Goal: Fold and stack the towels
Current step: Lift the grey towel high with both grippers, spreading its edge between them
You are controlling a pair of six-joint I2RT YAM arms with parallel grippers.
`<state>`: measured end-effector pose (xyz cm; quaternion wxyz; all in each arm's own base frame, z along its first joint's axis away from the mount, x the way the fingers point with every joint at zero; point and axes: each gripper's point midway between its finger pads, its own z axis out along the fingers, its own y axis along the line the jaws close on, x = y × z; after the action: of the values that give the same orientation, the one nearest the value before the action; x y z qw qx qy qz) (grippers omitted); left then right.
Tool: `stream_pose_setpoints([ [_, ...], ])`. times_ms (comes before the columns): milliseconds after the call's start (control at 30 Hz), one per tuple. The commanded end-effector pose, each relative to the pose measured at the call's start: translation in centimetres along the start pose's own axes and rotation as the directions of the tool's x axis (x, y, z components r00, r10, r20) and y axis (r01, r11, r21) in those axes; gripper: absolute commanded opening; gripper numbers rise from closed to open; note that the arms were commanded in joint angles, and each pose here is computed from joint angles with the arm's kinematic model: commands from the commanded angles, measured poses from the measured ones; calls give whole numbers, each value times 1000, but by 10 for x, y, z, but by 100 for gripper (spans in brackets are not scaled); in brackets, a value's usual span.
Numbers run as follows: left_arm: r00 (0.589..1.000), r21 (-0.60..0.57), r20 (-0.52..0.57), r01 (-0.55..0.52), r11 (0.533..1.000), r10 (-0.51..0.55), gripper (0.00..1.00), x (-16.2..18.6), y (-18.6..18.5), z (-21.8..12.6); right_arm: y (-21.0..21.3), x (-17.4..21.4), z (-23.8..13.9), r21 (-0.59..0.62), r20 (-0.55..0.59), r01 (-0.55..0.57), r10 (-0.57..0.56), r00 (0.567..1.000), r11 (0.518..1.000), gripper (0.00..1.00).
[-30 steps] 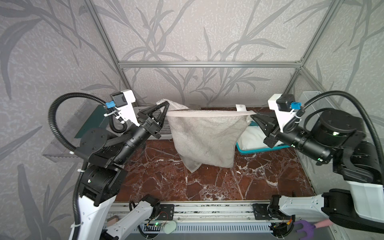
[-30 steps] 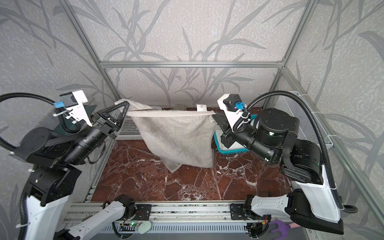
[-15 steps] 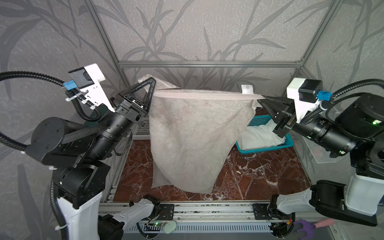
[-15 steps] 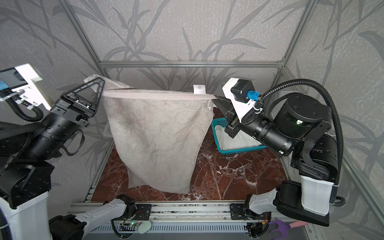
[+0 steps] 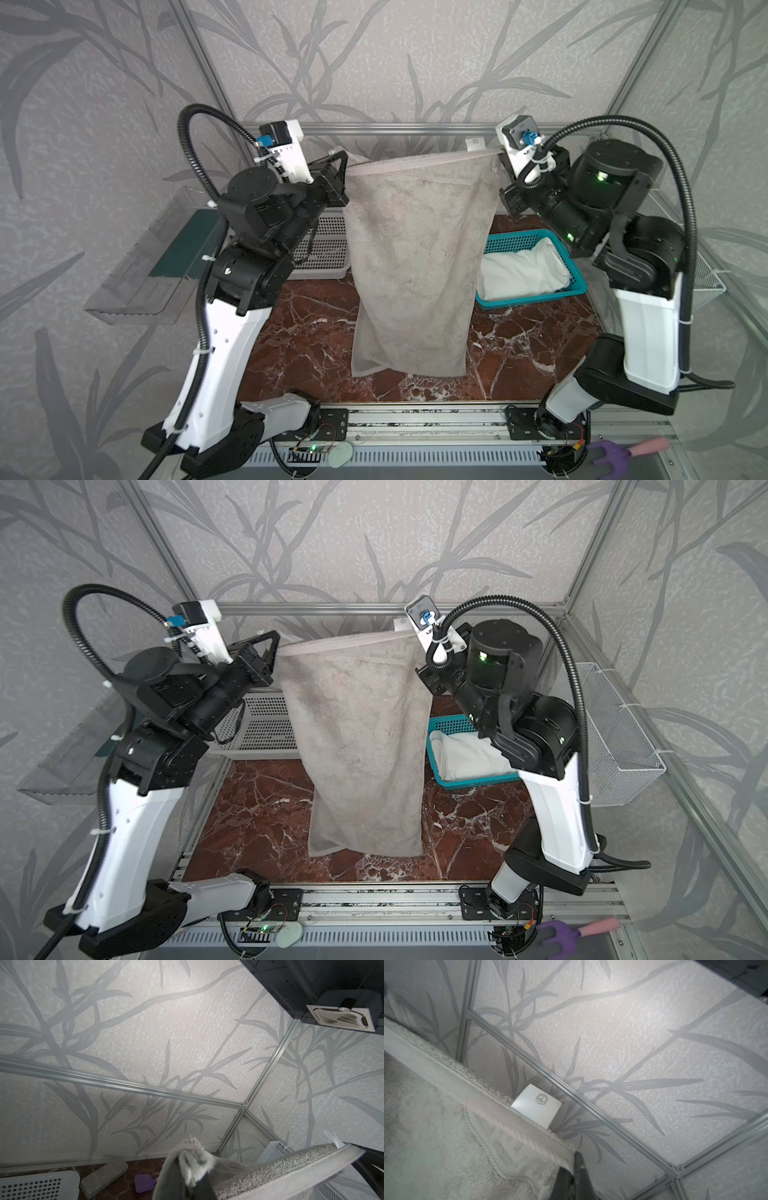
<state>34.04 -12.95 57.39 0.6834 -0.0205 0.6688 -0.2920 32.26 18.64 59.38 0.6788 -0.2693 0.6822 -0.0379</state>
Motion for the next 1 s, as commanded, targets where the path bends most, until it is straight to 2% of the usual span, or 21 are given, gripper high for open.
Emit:
stream_pose_setpoints([
  [0,999,-124,41,23,992,-19,0,6,45,30,-29,30,28,-28,-49,-237,235,971,971,0],
  [133,995,-157,-52,79,984,-88,0,59,86,77,-12,91,104,-158,-210,-378,343,916,912,0],
  [233,982,-189,-129,111,976,-136,0,99,114,102,0,125,139,-216,-297,-442,373,879,870,0],
  [333,973,-189,-168,129,974,-161,0,120,123,111,7,136,151,-233,-325,-446,363,873,864,0],
  [467,969,-173,-181,136,975,-168,0,118,116,103,7,127,150,-256,-296,-445,368,881,858,0],
  [533,969,-154,-173,151,977,-177,0,110,107,93,9,118,141,-292,-284,-462,386,878,837,0],
  [633,973,-116,-148,163,980,-179,0,90,88,68,14,98,113,-380,-267,-507,433,861,773,0],
  [700,974,-73,-141,165,984,-174,0,75,70,48,14,79,84,-441,-243,-527,469,849,726,0],
  [767,976,-31,-138,164,986,-167,0,61,51,28,14,65,58,-479,-221,-526,484,847,703,0],
  [800,978,-12,-131,160,987,-161,0,53,41,17,11,50,31,-495,-179,-504,484,856,708,0],
  [867,985,26,-103,145,989,-141,0,33,22,-6,10,39,-1,-506,-148,-485,483,863,713,0],
  [967,995,92,-30,101,991,-99,0,-7,-9,-45,4,20,-51,-504,-52,-435,477,877,746,0],
])
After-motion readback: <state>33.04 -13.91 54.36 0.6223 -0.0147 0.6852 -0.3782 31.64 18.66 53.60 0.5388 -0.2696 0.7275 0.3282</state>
